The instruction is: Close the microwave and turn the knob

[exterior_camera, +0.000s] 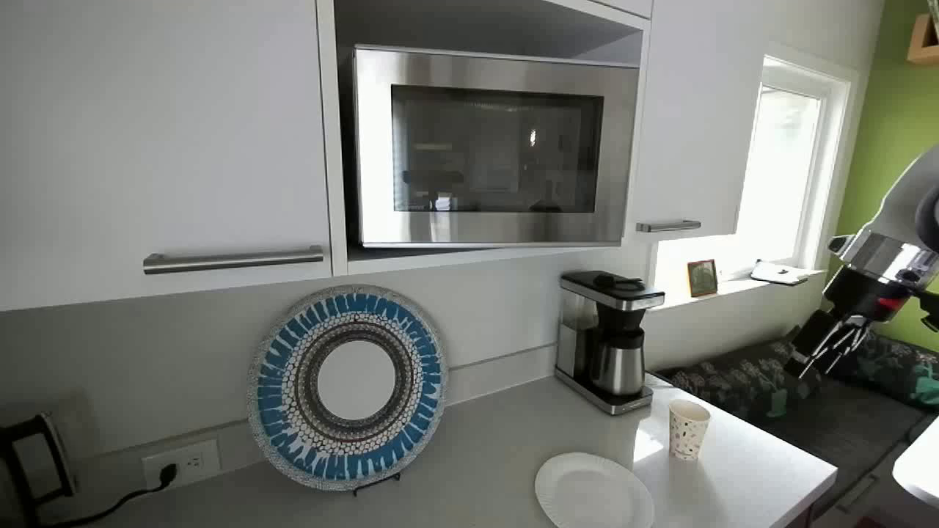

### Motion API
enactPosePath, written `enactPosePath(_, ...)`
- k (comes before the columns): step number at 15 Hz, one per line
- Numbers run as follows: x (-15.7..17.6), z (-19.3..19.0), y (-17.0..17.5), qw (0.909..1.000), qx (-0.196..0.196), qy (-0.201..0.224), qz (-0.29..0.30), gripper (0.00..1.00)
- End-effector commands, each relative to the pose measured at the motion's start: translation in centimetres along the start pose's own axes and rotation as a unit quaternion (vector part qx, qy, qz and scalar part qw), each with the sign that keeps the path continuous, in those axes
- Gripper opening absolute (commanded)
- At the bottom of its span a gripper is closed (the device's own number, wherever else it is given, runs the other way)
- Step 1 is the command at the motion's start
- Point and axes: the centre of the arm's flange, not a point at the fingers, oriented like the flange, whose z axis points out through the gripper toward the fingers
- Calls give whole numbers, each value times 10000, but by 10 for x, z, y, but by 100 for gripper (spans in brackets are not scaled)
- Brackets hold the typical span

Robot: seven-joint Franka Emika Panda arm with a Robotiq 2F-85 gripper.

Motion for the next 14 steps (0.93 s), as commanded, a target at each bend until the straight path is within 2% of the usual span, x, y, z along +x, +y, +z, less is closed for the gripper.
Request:
enactPosePath(1, 0, 0, 0, 10000, 0, -1, 0, 100)
enactPosePath(5, 0, 0, 0, 10000, 0, 0, 0, 100)
enactPosePath(7, -1, -18, -12, 9995, -225, 75, -186, 100)
enactPosePath(11, 5, -49, -79, 9922, -887, 607, -636, 100)
enactPosePath(14, 17, -67, -144, 9768, -1406, 1286, -973, 100)
